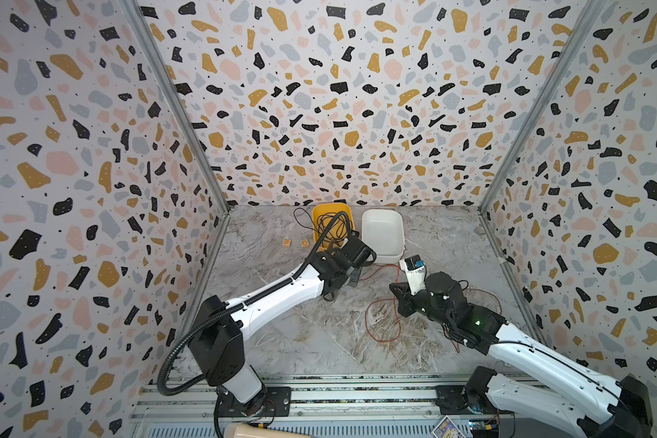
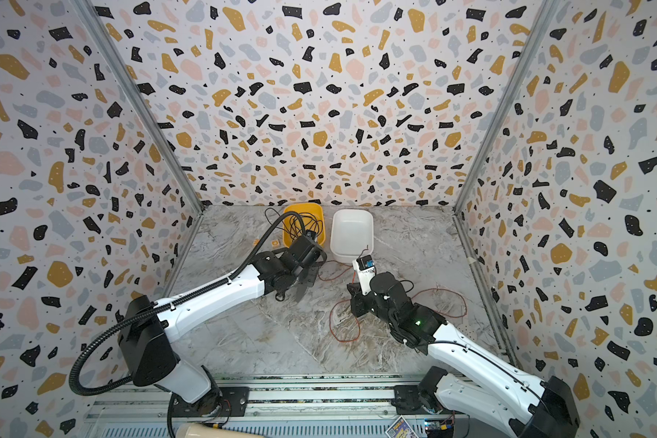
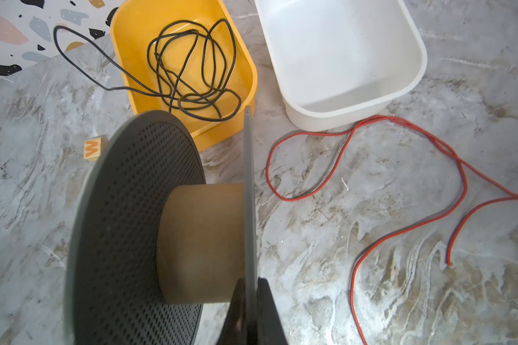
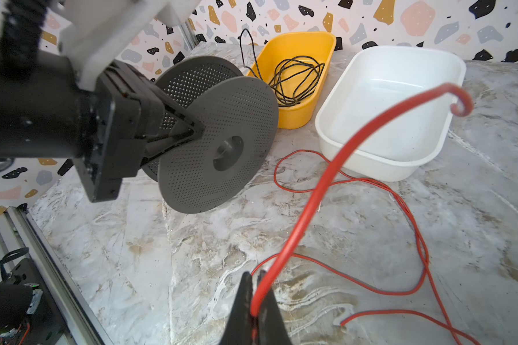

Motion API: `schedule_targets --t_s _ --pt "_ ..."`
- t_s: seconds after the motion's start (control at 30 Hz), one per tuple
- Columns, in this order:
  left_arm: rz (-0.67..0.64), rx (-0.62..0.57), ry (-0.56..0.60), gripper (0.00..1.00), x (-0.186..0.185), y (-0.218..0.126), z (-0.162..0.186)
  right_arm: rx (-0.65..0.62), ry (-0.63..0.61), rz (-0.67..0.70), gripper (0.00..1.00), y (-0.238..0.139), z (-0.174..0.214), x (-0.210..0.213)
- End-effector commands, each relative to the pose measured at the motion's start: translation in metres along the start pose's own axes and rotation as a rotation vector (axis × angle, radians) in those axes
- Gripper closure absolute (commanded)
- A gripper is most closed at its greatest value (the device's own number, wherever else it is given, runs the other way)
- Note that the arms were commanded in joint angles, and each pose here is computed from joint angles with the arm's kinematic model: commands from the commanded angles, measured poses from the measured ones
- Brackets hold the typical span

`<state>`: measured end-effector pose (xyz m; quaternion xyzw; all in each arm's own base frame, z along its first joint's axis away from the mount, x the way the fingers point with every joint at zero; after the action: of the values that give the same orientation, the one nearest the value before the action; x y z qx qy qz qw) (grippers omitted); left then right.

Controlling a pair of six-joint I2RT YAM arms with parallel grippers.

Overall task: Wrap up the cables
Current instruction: 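Hold the spool up with the left gripper while the right gripper lifts the red cable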

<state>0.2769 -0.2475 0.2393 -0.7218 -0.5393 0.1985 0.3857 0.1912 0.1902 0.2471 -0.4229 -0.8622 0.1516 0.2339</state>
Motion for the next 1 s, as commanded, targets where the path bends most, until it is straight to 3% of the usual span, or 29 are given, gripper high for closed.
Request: schedule_targets --t_s 0.0,0.23,0.47,0.83,0.97 --pt "0.053 -0.007 0.040 1.00 0.001 -0.018 0.001 -0.041 -0.006 -0.014 1.00 -0.004 -0.012 0.003" --pt "0.193 -0.023 0.041 1.00 -0.002 -0.032 0.015 -0.038 -0.006 -0.007 1.00 -0.005 -0.011 0.000" --pt "0.152 -0.036 0.089 0.92 0.007 -0.034 0.022 -0.038 -0.003 -0.012 1.00 -0.005 -0.011 0.000" --pt "0.129 -0.029 0.079 0.72 0.010 -0.031 0.024 -0.030 -0.004 -0.009 1.00 -0.004 -0.009 -0.001" --pt "0.125 -0.047 0.068 0.57 0.012 -0.035 0.020 -0.030 -0.010 -0.003 1.00 -0.004 -0.009 -0.002"
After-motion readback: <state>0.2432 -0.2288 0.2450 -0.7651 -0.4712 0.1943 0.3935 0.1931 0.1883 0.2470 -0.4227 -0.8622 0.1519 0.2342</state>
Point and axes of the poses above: each gripper's point midway between its finger pads, its own y axis out along the fingers, its own x axis along the line the jaws close on, z = x × y, the point moved 7 cm from there along -y, back along the fingers, and after that the axes turned 2 degrees about y, right-handed, at the moved point
